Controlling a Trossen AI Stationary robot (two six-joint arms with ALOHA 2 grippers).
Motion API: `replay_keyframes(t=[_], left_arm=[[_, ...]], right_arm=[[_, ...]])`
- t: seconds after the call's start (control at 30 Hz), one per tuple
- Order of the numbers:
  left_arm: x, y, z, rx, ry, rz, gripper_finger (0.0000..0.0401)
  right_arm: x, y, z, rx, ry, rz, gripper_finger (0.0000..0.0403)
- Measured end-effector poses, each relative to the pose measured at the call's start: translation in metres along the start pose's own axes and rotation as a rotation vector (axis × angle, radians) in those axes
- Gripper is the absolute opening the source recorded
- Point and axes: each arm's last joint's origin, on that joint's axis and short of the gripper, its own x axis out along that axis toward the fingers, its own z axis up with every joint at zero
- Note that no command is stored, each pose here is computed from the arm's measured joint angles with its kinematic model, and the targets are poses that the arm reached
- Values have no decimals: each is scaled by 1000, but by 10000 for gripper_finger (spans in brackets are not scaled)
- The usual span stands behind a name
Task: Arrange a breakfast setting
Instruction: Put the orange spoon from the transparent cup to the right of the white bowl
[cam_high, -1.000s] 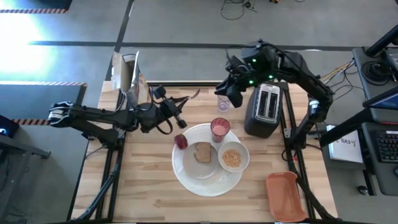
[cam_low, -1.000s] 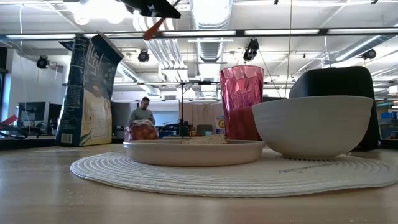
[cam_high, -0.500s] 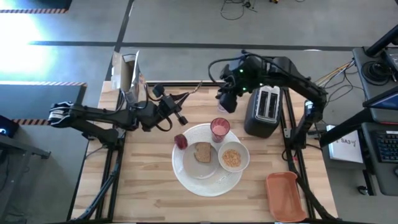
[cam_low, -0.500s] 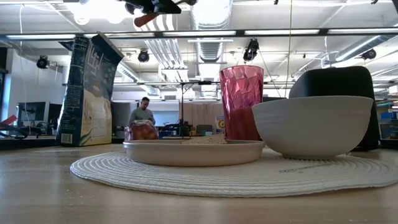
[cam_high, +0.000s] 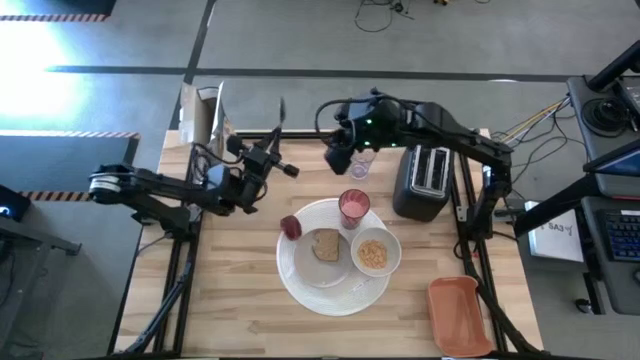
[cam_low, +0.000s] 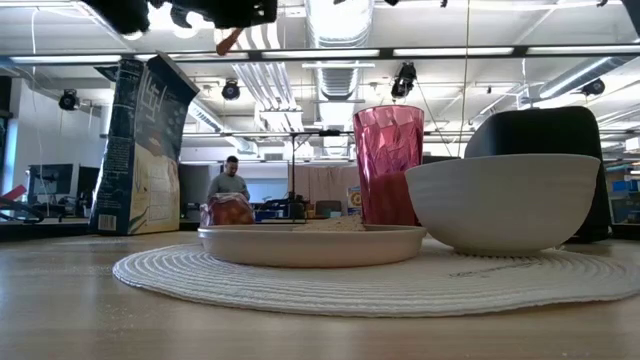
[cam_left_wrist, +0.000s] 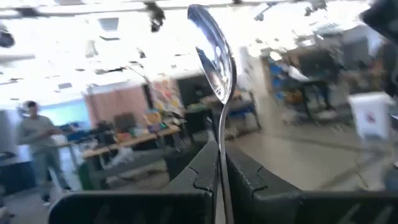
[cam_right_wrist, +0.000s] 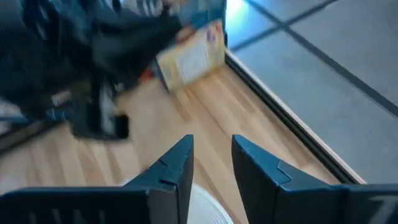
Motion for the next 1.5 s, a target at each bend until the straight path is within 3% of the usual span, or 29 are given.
replay_keyframes(t=[0.23,0.4,0.67,1.0,1.2,1.33,1.5], left_arm=[[6,-14,-13,30,-80,87,0],[17,-29,-20,80,-85,130,0],[41,-43,-19,99,-46,205,0],[36,-36,-1,100,-94,189,0],[17,-12,25,66,-132,175,0],[4,3,41,-21,-191,90,0],[-7,15,54,-170,-241,-237,0]], right_arm=[[19,8,10,101,-178,39,82],[23,11,15,69,-224,131,70],[27,12,15,93,-228,136,62],[30,11,12,47,-193,119,108],[28,3,3,1,-89,65,137],[28,3,1,-80,-65,65,148],[32,7,-1,-185,-33,198,142]])
